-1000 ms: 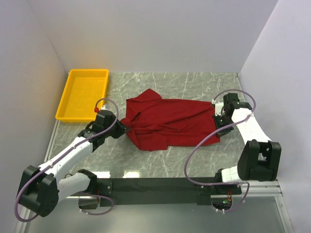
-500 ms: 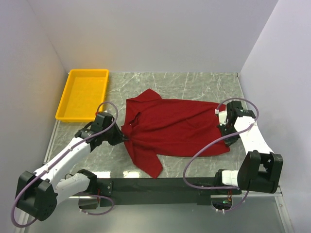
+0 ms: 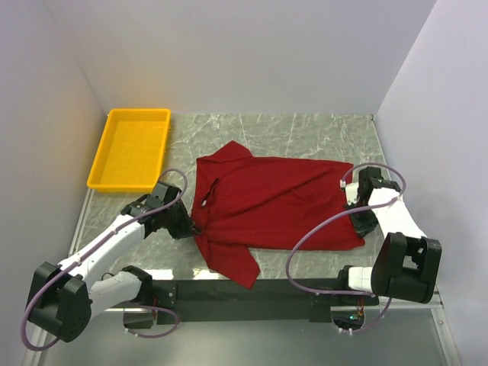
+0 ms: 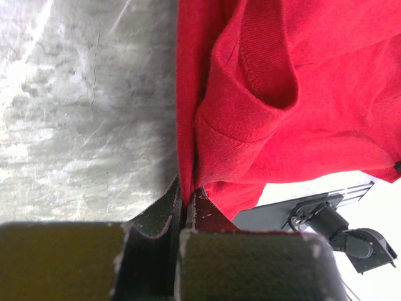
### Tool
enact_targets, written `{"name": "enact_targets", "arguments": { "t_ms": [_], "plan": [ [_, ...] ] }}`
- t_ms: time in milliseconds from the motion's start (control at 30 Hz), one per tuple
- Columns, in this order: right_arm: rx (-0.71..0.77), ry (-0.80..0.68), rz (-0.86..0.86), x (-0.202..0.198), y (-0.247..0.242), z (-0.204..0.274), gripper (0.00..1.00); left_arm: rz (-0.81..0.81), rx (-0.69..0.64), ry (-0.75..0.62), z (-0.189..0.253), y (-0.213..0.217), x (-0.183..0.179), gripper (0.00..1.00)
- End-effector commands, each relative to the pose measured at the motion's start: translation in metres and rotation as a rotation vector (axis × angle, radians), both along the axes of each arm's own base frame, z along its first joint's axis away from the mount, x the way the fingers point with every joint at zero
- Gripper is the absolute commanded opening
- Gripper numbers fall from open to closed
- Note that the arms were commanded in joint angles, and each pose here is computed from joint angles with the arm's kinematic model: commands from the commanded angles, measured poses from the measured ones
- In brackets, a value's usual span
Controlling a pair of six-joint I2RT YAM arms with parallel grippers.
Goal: Fold and stack the t-shirts
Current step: Flatten the tshirt out
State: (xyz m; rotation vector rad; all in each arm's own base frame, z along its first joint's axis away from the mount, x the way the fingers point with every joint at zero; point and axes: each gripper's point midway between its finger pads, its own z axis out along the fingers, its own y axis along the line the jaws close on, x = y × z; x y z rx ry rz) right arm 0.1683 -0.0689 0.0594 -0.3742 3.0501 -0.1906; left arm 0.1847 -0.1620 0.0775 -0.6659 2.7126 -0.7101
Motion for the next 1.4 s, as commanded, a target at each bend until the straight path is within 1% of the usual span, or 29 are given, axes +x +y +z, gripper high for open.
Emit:
{"name": "enact_targets", "arguments": {
  "t_ms": [0,33,133,167,233,267,333,367,400,433,467,567,633,667,733,767,800,833,867,900,967,1000,1067,1100,1167,1200,1233,1300,1367],
  "plan": [
    [-0.047,0.007,0.011,-0.002,-0.012,-0.006,0.00,-0.016,0.004,0.061,-0.006,0.002,-0.013,0.02],
    [-0.049,0.008,0.012,-0.003,-0.012,-0.008,0.00,-0.021,0.008,0.075,-0.009,0.003,-0.017,0.02],
    [-0.061,0.017,0.014,-0.006,-0.016,-0.011,0.01,-0.027,0.022,0.103,-0.014,0.007,-0.026,0.10],
    [-0.062,0.017,0.014,-0.006,-0.018,-0.011,0.01,-0.028,0.027,0.109,-0.014,0.008,-0.028,0.19],
    [-0.067,0.018,0.015,-0.007,-0.020,-0.011,0.04,-0.021,0.041,0.116,-0.013,0.011,-0.031,0.29],
    [-0.068,0.016,0.013,-0.007,-0.021,-0.010,0.04,-0.017,0.047,0.119,-0.012,0.013,-0.031,0.38],
    [-0.069,0.013,0.019,-0.007,-0.023,-0.009,0.10,-0.014,0.061,0.127,-0.009,0.016,-0.035,0.48],
    [-0.065,0.007,0.022,-0.006,-0.023,-0.008,0.14,-0.013,0.061,0.124,-0.006,0.016,-0.035,0.50],
    [-0.056,0.005,0.022,-0.006,-0.022,-0.005,0.25,-0.010,0.062,0.116,0.000,0.017,-0.034,0.52],
    [-0.034,-0.019,0.028,-0.001,-0.019,-0.001,0.33,-0.003,0.069,0.099,0.006,0.020,-0.034,0.53],
    [-0.030,-0.040,0.036,0.002,-0.018,0.003,0.47,-0.001,0.073,0.080,0.012,0.021,-0.032,0.57],
    [0.010,-0.104,0.060,0.014,-0.012,0.017,0.61,0.001,0.070,-0.049,0.040,0.021,-0.013,0.63],
    [0.037,-0.148,0.082,0.025,-0.008,0.028,0.63,-0.018,0.058,-0.130,0.052,0.017,0.001,0.65],
    [0.079,-0.171,0.096,0.031,-0.001,0.030,0.63,-0.025,0.033,-0.199,0.061,0.010,0.015,0.66],
    [0.117,-0.227,0.106,0.047,0.005,0.040,0.63,-0.052,0.038,-0.259,0.066,0.004,0.034,0.67],
    [0.153,-0.236,0.109,0.055,0.010,0.040,0.63,-0.056,0.030,-0.319,0.074,-0.001,0.050,0.68],
    [0.195,-0.286,0.117,0.069,0.016,0.044,0.63,-0.069,0.054,-0.371,0.081,-0.001,0.064,0.68],
    [0.221,-0.326,0.111,0.083,0.019,0.050,0.63,-0.079,0.080,-0.361,0.074,-0.004,0.075,0.69],
    [0.255,-0.332,0.111,0.093,0.023,0.047,0.63,-0.089,0.092,-0.390,0.077,-0.006,0.087,0.69],
    [0.305,-0.395,0.127,0.112,0.030,0.055,0.63,-0.100,0.133,-0.430,0.081,-0.008,0.110,0.69],
    [0.361,-0.408,0.093,0.131,0.035,0.050,0.63,-0.106,0.181,-0.470,0.085,-0.009,0.135,0.69],
    [0.385,-0.436,0.090,0.143,0.037,0.051,0.63,-0.110,0.191,-0.531,0.103,-0.012,0.155,0.69],
    [0.437,-0.442,0.051,0.163,0.041,0.049,0.62,-0.105,0.242,-0.515,0.091,-0.010,0.182,0.69],
    [0.441,-0.462,0.042,0.173,0.039,0.050,0.62,-0.085,0.248,-0.550,0.105,-0.006,0.202,0.69],
    [0.458,-0.474,0.008,0.189,0.038,0.050,0.62,-0.085,0.262,-0.510,0.088,-0.004,0.225,0.69],
    [0.460,-0.482,-0.003,0.194,0.037,0.051,0.62,-0.059,0.257,-0.532,0.100,0.001,0.242,0.68],
    [0.458,-0.508,-0.004,0.204,0.035,0.056,0.61,-0.053,0.269,-0.494,0.083,0.003,0.253,0.68],
    [0.460,-0.527,-0.023,0.215,0.033,0.059,0.61,-0.059,0.231,-0.469,0.074,-0.002,0.272,0.65],
    [0.456,-0.530,-0.034,0.220,0.031,0.059,0.61,-0.066,0.222,-0.441,0.065,-0.004,0.280,0.63]
  ]
}}
